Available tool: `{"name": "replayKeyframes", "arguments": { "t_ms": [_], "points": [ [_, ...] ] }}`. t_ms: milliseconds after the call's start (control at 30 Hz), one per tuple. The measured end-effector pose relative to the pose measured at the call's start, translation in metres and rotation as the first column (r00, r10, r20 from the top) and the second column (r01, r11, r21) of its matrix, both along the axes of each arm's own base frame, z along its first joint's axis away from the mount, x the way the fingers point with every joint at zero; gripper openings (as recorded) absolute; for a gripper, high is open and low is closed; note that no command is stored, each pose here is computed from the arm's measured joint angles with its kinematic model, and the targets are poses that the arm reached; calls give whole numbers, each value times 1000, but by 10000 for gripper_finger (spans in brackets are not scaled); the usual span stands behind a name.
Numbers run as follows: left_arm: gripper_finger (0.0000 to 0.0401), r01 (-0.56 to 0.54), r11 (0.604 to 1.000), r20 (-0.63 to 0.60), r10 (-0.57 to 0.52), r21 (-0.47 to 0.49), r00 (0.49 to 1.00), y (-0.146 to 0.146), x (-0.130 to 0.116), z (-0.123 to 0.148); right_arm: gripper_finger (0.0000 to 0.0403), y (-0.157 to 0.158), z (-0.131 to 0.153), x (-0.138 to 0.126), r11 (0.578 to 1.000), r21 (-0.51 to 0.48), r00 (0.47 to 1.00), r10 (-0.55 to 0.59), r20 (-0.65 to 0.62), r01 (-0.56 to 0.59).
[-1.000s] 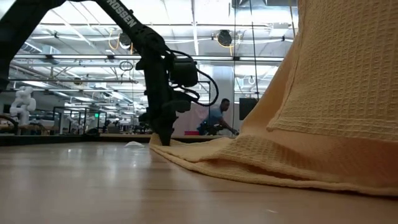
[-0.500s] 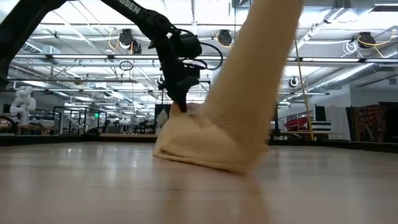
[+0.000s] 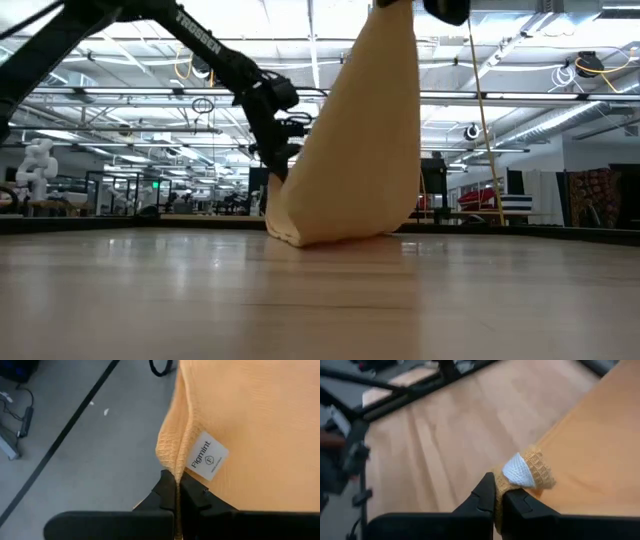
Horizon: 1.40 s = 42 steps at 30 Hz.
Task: Roll towel into tight, uniform cylinder
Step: Roll the orange towel
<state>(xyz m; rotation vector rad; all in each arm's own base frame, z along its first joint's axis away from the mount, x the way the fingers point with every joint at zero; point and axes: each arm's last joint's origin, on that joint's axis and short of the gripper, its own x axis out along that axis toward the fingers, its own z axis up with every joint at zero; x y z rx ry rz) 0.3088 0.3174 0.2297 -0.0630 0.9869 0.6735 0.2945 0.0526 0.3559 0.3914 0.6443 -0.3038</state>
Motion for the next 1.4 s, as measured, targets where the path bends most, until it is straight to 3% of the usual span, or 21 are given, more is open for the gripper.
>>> {"name": "replayKeyframes", "arguments": {
  "t_ms": [200,367,467,633,700,800,933,1100,1200,1400],
  "points": [
    [4,0,994,111,-12,106,994,16,14,-9,0,-21,4,6,998,-8,997,-64,49,65],
    [11,-18,992,144,0,125,990,20,20,-17,0,-43,4,7,990,-9,989,-137,48,138],
    [47,-26,999,182,18,44,983,16,19,-14,0,-55,4,7,985,-4,983,-175,48,175],
    [151,0,991,141,19,-132,990,-3,10,-3,0,-69,4,7,978,10,977,-210,45,210],
    [188,49,979,139,-22,-199,990,-17,8,8,0,-73,4,7,977,20,976,-214,43,213],
    [221,138,927,166,-84,-349,983,-43,4,23,0,-77,4,7,977,30,977,-211,40,210],
    [229,204,854,207,-116,-479,972,-83,2,37,0,-77,3,7,984,19,984,-178,33,177],
    [230,298,797,272,-174,-526,947,-150,1,44,0,-70,1,6,995,56,997,-78,2,78],
    [230,329,786,353,-152,-523,923,-192,-3,35,0,-65,0,5,997,63,999,-46,-20,47],
    [230,325,827,544,-28,-459,839,-258,-15,16,0,-45,-7,1,992,92,990,96,-100,-86]
  ]
}}
